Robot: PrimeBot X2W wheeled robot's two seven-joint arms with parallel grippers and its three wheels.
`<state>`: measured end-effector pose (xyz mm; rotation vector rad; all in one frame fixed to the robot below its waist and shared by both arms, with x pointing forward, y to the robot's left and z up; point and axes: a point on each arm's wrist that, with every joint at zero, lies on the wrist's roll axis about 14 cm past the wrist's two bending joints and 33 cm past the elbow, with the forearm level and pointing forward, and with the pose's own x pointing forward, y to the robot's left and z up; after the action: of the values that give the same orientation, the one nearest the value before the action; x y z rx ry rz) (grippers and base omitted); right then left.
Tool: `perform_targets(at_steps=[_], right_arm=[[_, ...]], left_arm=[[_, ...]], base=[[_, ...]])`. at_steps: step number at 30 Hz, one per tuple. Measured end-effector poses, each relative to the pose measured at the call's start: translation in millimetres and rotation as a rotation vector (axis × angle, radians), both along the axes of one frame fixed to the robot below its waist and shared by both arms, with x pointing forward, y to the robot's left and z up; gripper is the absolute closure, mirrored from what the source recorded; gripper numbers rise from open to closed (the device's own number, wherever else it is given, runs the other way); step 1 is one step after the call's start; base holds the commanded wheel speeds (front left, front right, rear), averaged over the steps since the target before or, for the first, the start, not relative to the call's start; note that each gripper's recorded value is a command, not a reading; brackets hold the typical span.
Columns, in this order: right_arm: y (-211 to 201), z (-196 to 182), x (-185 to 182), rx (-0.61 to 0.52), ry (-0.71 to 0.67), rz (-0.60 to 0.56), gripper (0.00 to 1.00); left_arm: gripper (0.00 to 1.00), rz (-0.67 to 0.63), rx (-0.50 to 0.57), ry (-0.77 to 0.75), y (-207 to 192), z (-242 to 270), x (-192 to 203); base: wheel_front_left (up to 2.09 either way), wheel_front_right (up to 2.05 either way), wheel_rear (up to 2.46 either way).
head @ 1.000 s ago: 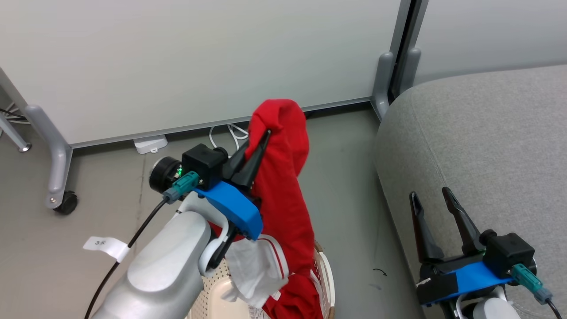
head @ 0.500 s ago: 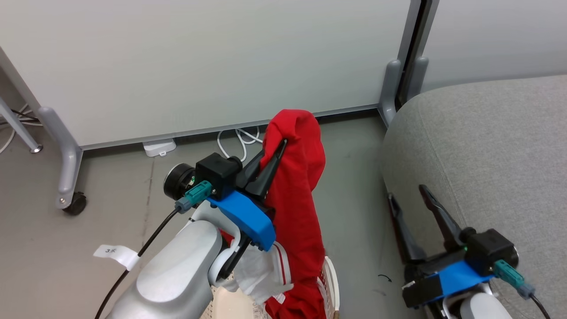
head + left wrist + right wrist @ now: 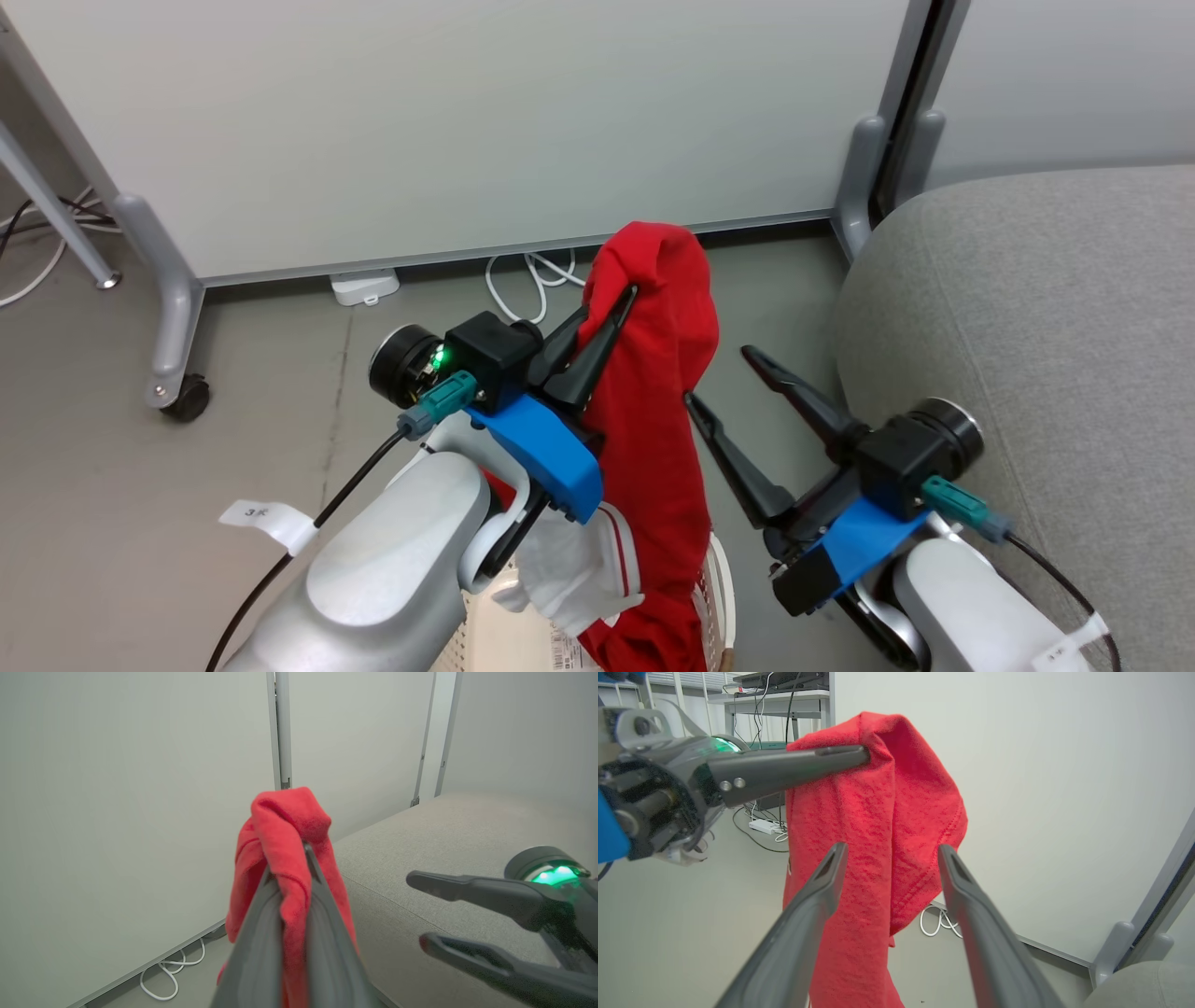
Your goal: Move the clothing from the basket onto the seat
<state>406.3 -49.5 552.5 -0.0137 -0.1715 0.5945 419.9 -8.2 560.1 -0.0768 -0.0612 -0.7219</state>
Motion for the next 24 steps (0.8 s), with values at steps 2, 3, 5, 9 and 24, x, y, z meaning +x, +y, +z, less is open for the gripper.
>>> perform_targets(at_steps=[2,3,5,9,24], right_arm=[[10,-4,2,-0.021,0.009,0.037,0.00],[14,-6,3,-0.032,0.016,0.053,0.00],[21,-9,6,-0.044,0.028,0.077,0.00],[29,-20,13,-0.085,0.062,0.111,0.00],[50,-38,15,-0.119,0.149,0.169,1.00]], left_arm=[[1.00,0.000,0.002,-0.005,1,2,1],[1.00,0.000,0.004,-0.008,1,2,1],[1.00,-0.002,0.005,-0.011,0,3,1],[1.00,-0.010,0.006,-0.018,-2,5,0],[1.00,-0.049,0.004,-0.044,-15,11,-8]], base=[[0.00,0.00,0.00],[0.00,0.00,0.00],[0.00,0.00,0.00],[0.00,0.00,0.00],[0.00,0.00,0.00]])
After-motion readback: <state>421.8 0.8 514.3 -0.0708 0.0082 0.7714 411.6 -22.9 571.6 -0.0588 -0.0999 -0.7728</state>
